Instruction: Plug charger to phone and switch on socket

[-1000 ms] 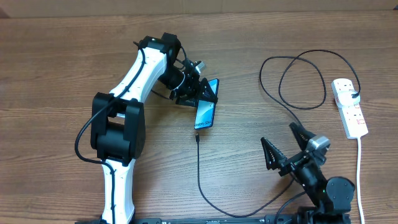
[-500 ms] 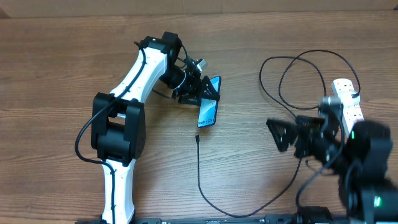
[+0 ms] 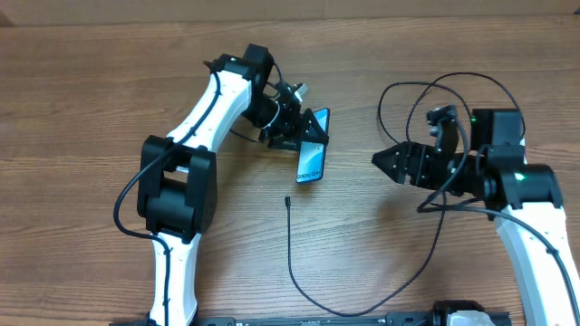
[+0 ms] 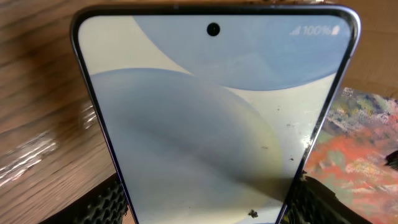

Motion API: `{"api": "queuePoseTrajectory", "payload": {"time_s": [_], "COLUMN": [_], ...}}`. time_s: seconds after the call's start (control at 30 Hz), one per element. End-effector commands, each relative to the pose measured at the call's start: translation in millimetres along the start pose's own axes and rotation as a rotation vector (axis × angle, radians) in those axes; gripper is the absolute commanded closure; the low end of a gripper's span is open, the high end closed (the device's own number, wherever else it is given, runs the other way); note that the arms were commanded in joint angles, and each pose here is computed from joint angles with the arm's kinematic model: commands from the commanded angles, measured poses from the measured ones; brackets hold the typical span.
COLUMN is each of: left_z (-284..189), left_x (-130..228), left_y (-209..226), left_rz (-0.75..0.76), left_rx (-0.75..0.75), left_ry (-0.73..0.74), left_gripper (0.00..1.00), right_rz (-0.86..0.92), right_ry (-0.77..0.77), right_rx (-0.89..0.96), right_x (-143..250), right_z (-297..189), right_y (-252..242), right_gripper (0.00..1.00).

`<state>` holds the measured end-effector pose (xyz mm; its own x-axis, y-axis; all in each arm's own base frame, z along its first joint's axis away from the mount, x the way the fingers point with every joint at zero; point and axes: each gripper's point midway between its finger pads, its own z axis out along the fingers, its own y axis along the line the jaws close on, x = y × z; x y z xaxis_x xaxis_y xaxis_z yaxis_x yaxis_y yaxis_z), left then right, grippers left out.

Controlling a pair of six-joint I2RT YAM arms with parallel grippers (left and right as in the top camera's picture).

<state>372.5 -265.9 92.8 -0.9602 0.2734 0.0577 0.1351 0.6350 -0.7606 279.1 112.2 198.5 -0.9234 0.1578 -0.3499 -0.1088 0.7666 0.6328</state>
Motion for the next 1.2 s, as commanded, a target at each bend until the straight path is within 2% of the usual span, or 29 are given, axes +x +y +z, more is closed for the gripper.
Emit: {"api": "queuePoseTrajectory", "payload": {"time_s": [0.0, 0.23, 0.57, 0.87, 0.93, 1.03, 1.17], "left_z": [0.0, 12.3, 28.7, 31.0, 31.0, 31.0, 30.9], "left_x": [-4.5, -0.6, 9.7, 11.2, 11.1, 11.2, 11.4], "left_y": [-17.6, -29.8, -47.6, -49.5, -49.6, -49.6, -50.7], "left_rz": [-0.007, 0.0, 0.031, 0.035, 0.036, 0.032, 0.032], "left_rx": [0.042, 0.051, 0.074, 0.074, 0.074, 0.074, 0.08], "left_ry": [-0.011, 0.01, 0.053, 0.059, 0.059, 0.059, 0.06], "left_gripper": [0.34, 0.34, 0.34, 0.34, 0.34, 0.34, 0.34], "right_rz": [-0.036, -0.042, -0.018, 0.026, 0.025, 0.032, 0.089], "right_ry": [0.031, 0.137, 0.192, 0.207, 0.198, 0.181, 0.149], "right_rx": [-0.026, -0.037, -0.014, 0.118, 0.107, 0.101, 0.174], "right_x": [1.7, 19.5, 19.5, 24.6, 23.1, 20.5, 18.6], "right_z": [6.8, 36.9, 76.0, 106.0, 110.4, 114.1, 115.9], "right_y": [12.3, 14.0, 7.2, -5.9, -0.5, 5.0, -2.4], "right_gripper": [0.23, 0.23, 0.23, 0.24, 0.28, 0.41, 0.44]}}
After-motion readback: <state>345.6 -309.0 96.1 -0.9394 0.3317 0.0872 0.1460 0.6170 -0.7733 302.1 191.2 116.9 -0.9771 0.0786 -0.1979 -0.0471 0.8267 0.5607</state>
